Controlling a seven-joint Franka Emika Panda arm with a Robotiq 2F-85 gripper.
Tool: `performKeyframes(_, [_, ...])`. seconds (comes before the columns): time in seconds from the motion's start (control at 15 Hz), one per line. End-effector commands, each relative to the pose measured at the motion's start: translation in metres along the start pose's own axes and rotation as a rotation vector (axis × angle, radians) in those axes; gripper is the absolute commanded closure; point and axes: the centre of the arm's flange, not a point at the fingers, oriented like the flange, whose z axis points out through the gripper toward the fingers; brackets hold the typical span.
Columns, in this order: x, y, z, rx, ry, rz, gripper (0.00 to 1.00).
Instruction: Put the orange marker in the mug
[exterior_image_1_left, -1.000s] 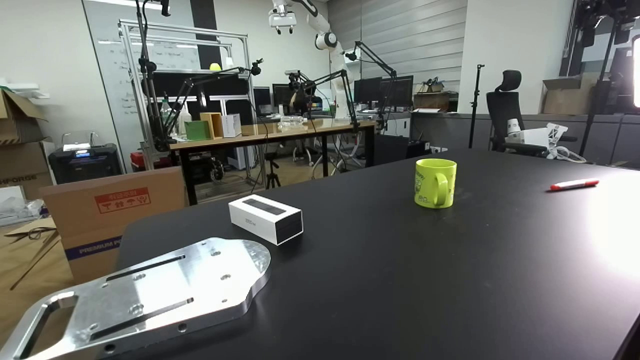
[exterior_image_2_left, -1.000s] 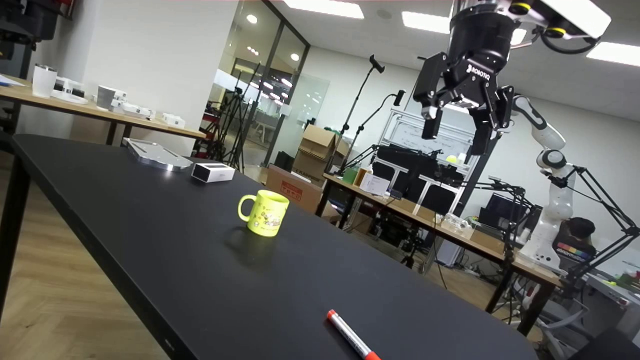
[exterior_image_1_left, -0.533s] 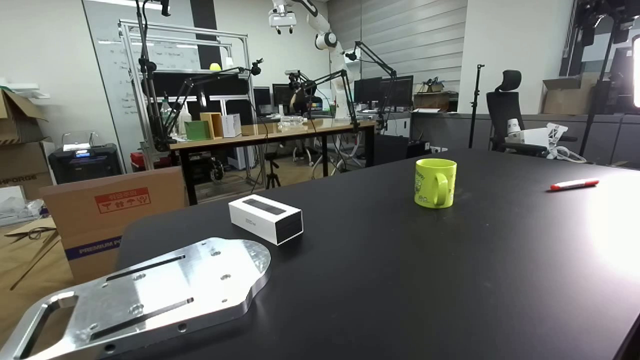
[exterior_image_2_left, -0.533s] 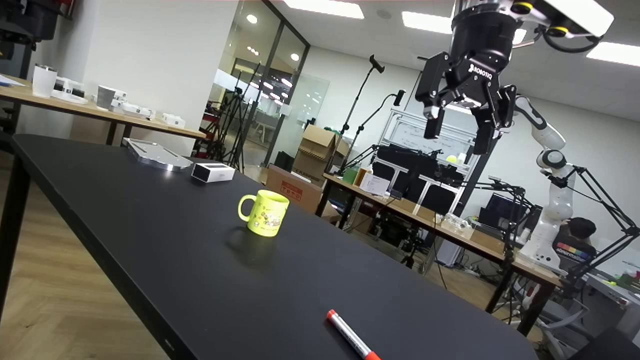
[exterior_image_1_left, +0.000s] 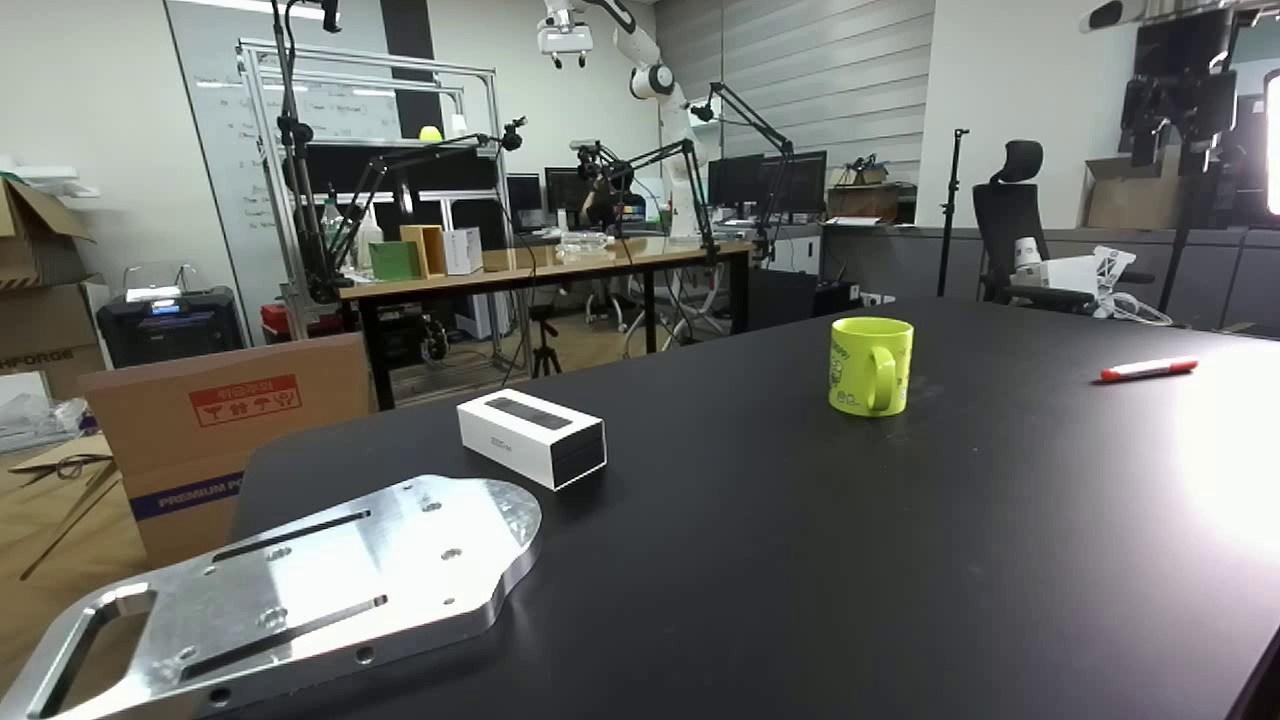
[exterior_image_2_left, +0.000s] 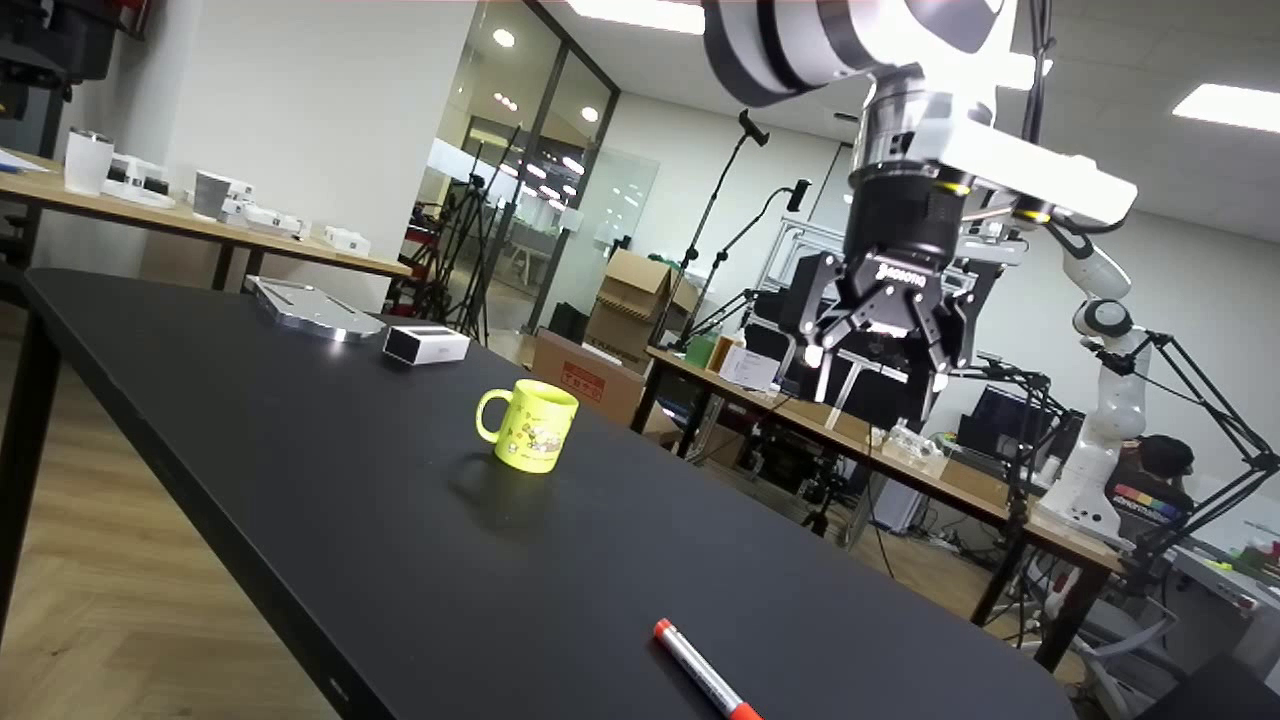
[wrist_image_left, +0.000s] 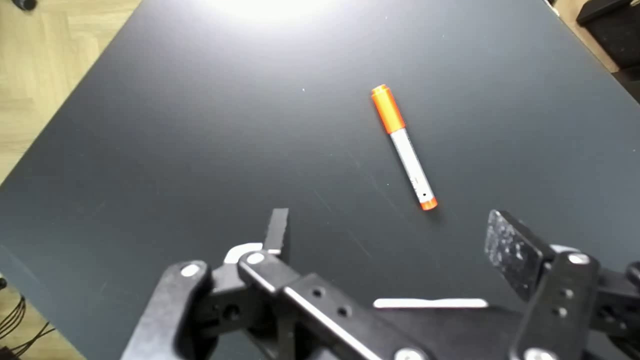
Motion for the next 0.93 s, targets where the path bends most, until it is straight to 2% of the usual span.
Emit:
performKeyframes(0.0, [0.019, -0.011, 0.047, 0.016, -0.028, 0.017, 0.00])
performKeyframes(0.53, [0.039, -0.044, 0.124, 0.036, -0.054, -0.270, 0.00])
performKeyframes(0.73, [0.041, -0.051, 0.139, 0.058, -0.064, -0.332, 0.00])
performKeyframes(0.8, [0.041, -0.052, 0.141, 0.067, -0.084, -0.327, 0.00])
performKeyframes(0.87, [0.043, -0.053, 0.137, 0.072, -0.067, -0.309, 0.00])
